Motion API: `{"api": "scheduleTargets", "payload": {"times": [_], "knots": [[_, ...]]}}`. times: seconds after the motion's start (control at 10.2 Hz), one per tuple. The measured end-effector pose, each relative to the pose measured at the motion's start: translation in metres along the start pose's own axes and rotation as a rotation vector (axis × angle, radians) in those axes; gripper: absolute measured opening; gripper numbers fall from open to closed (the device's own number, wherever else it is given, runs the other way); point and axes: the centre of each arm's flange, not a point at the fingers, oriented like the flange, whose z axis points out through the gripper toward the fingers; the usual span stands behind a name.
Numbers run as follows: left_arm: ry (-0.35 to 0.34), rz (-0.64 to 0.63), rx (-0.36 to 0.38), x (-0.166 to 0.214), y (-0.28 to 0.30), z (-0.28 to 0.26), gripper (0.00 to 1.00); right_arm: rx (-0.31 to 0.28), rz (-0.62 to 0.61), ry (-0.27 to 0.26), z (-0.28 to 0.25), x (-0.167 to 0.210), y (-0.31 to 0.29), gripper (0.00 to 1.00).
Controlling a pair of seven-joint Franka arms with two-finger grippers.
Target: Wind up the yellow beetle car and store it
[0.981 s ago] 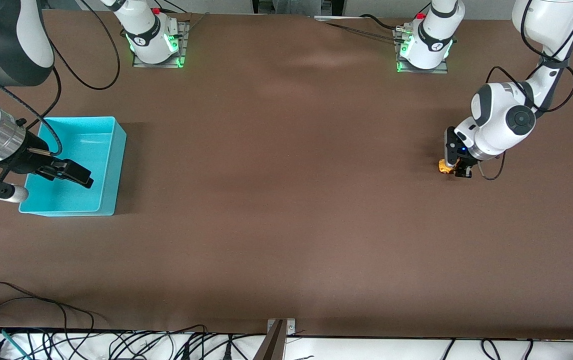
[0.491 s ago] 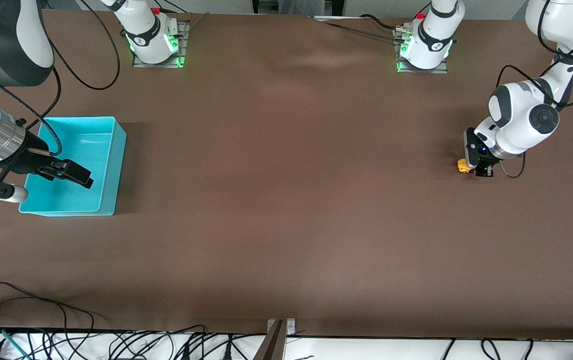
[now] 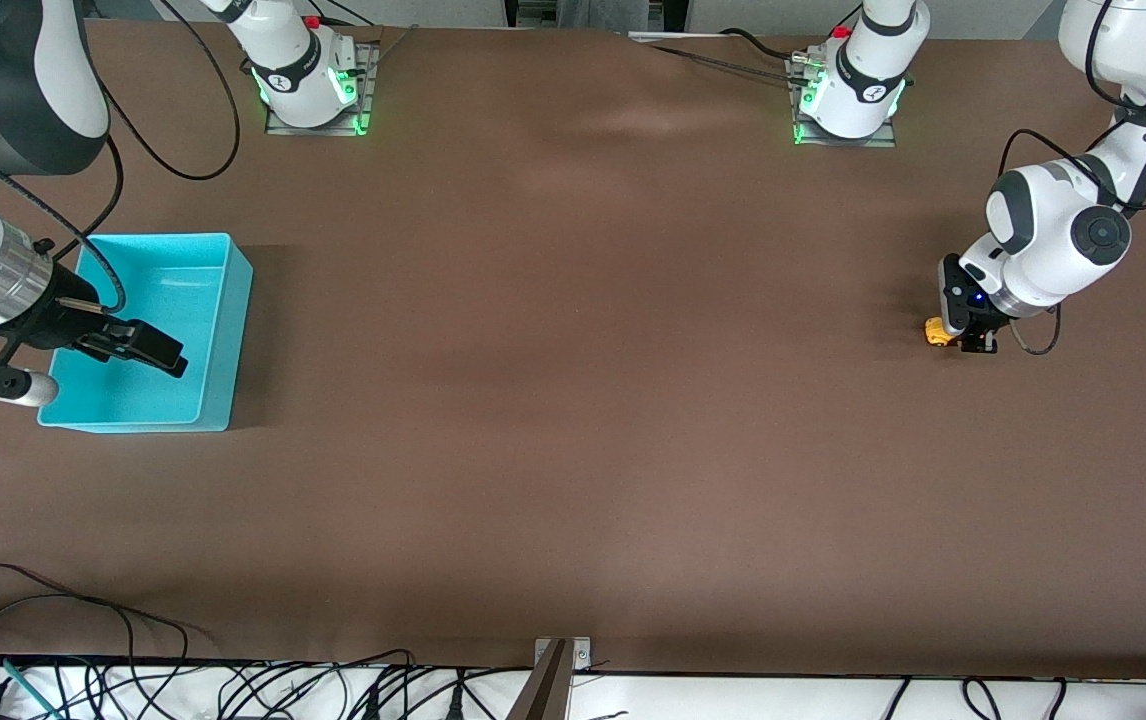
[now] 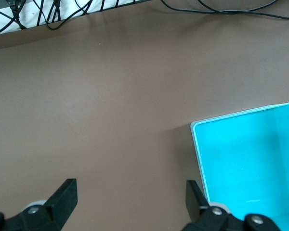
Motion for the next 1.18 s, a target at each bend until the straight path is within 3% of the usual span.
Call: {"api": "scheduleTargets", "payload": {"times": [0.39, 0.69, 0.78, 1.18], "knots": [[0.004, -0.016, -0.005, -0.002, 0.001, 0.008, 0.51, 0.000, 0.000, 0.000, 0.000, 0.000, 0.000, 1.00], [0.006, -0.011, -0.025, 0.001, 0.002, 0.019, 0.92, 0.000, 0.000, 0.000, 0.000, 0.000, 0.000, 1.00], [0.006, -0.009, -0.025, 0.002, 0.001, 0.020, 1.00, 0.000, 0.000, 0.000, 0.000, 0.000, 0.000, 1.00], [0.003, -0.007, -0.017, 0.002, -0.003, 0.018, 1.00, 0.000, 0.000, 0.000, 0.000, 0.000, 0.000, 1.00]]}}
